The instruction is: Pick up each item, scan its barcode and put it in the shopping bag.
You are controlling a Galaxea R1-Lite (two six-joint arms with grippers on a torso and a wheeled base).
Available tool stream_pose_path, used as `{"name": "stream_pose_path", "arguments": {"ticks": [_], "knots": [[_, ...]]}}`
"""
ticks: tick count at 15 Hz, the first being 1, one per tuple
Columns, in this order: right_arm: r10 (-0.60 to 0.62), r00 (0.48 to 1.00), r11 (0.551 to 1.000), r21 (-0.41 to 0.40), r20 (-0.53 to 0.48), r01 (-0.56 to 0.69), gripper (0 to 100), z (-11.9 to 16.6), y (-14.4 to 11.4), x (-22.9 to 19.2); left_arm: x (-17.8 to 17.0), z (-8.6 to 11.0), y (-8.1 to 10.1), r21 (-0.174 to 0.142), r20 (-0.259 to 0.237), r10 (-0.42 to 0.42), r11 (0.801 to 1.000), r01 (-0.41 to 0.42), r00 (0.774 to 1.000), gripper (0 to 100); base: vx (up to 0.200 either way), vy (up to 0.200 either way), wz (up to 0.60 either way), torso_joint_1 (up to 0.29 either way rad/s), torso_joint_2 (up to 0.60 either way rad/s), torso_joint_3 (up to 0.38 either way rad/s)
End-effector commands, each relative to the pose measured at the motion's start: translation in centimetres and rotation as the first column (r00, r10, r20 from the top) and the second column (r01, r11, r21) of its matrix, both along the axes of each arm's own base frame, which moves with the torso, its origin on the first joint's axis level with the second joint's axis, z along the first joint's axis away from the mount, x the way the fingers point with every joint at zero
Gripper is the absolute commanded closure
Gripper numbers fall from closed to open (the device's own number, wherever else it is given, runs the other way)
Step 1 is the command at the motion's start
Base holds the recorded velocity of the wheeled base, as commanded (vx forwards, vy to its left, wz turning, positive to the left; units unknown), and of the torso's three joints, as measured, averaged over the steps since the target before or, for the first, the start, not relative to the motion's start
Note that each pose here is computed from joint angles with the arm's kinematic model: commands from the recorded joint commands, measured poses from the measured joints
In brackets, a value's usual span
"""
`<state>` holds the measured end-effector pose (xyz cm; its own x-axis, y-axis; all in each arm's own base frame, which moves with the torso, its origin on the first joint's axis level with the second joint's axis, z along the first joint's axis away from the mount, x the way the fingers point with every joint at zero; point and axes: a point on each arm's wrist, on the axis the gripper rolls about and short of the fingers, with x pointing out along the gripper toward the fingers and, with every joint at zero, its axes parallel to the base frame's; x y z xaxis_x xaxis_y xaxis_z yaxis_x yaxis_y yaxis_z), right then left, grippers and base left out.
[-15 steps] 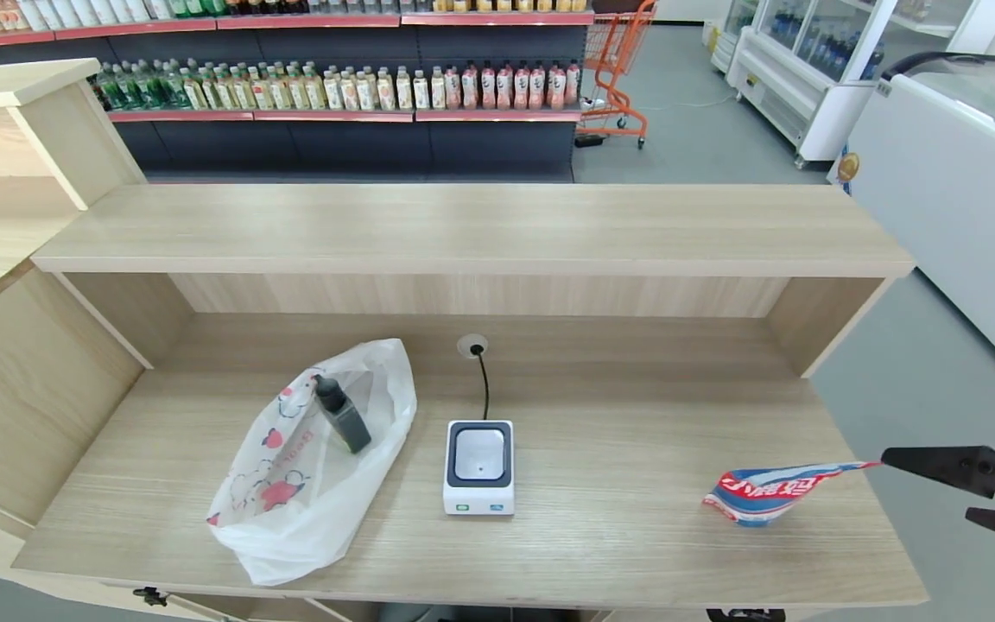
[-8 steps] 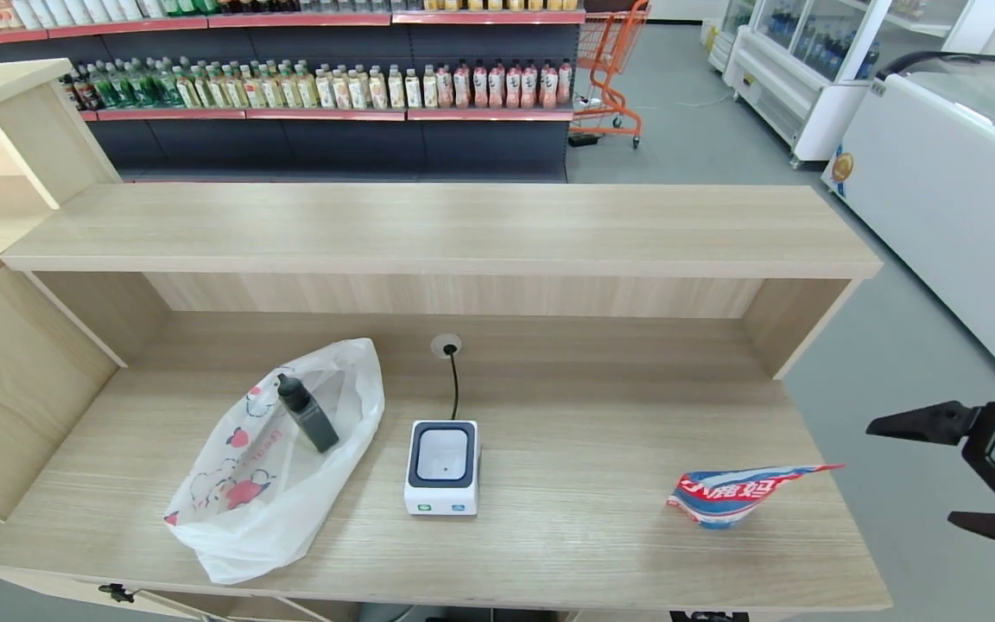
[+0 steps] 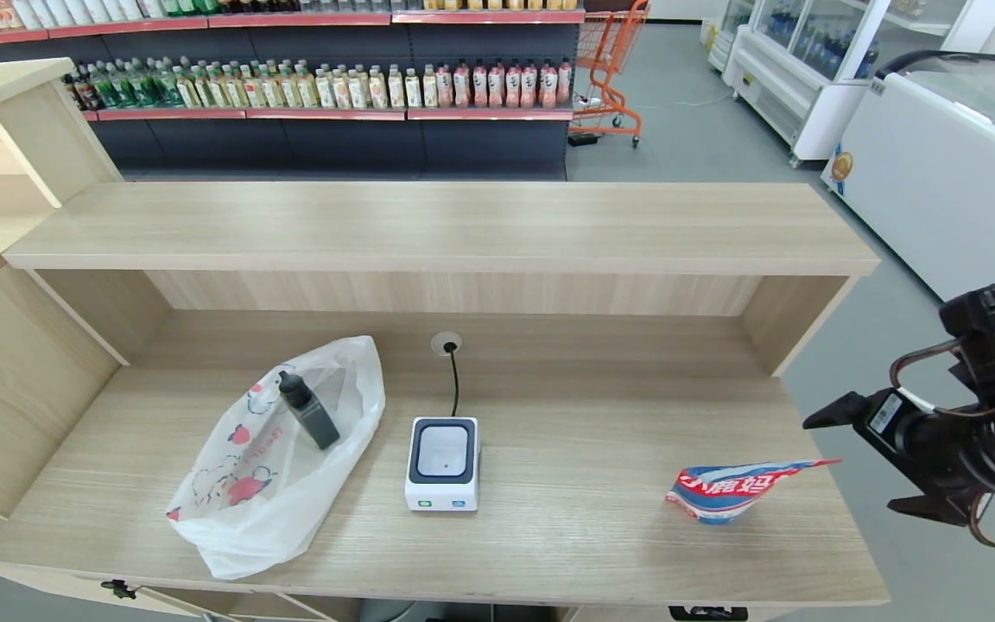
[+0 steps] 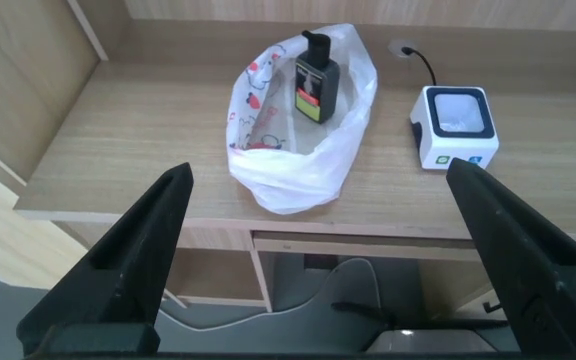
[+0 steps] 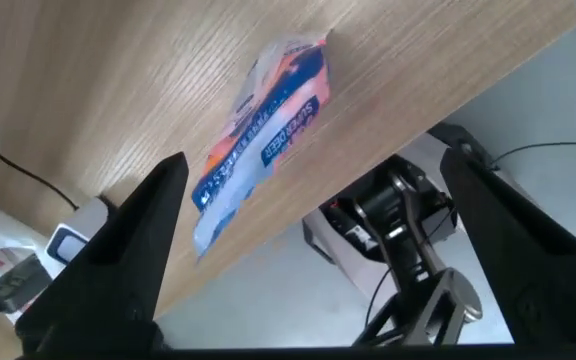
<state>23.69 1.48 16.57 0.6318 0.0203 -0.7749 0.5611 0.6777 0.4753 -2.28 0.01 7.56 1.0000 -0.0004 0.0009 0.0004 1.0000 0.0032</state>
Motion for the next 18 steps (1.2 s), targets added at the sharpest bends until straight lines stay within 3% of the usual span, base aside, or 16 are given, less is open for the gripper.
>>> {"name": "stream_pose_path", "arguments": {"ticks": [1,5,8,12,16,17,18], "knots": [[0.017,0.998,1.000,0.007,-0.064,-0.016,0,-2.3,1.1,1.9,0.0,0.0,0.0,0.000,-0.001,0.000,1.000,0.000,1.000,0,0.000,0.000,0.00,0.000,0.00,0.000],[0.088,0.996,0.996,0.007,-0.029,-0.088,0,-4.6,3.5,4.6,0.0,0.0,0.0,0.000,0.001,0.000,1.000,0.000,1.000,0,0.000,0.000,0.00,0.000,0.00,0.000],[0.112,0.992,0.994,0.000,-0.058,-0.113,0,-6.7,4.4,5.9,0.0,0.0,0.0,0.000,0.001,0.000,1.000,0.000,1.000,0,0.000,0.000,0.00,0.000,0.00,0.000],[0.160,0.980,0.983,-0.075,-0.118,-0.169,0,-10.1,5.7,7.7,0.0,0.0,0.0,0.000,-0.001,0.000,1.000,0.000,1.000,0,0.000,0.000,0.00,0.000,0.00,0.000],[0.200,0.978,0.972,-0.108,-0.064,-0.206,0,-10.8,6.1,8.8,0.0,0.0,0.0,0.000,-0.001,0.000,1.000,0.000,1.000,0,0.000,0.000,0.00,0.000,0.00,0.000],[0.212,0.976,0.968,-0.123,-0.053,-0.217,100,-10.7,6.0,8.9,0.0,0.0,0.0,0.000,-0.001,0.000,1.000,0.000,1.000,0,0.000,0.000,0.00,0.000,0.00,0.000],[0.229,0.973,0.962,-0.143,-0.031,-0.231,100,-10.5,5.9,9.2,0.0,0.0,0.0,0.000,-0.001,0.000,1.000,0.000,1.000,0,0.000,0.000,0.00,0.000,0.00,0.000]]}}
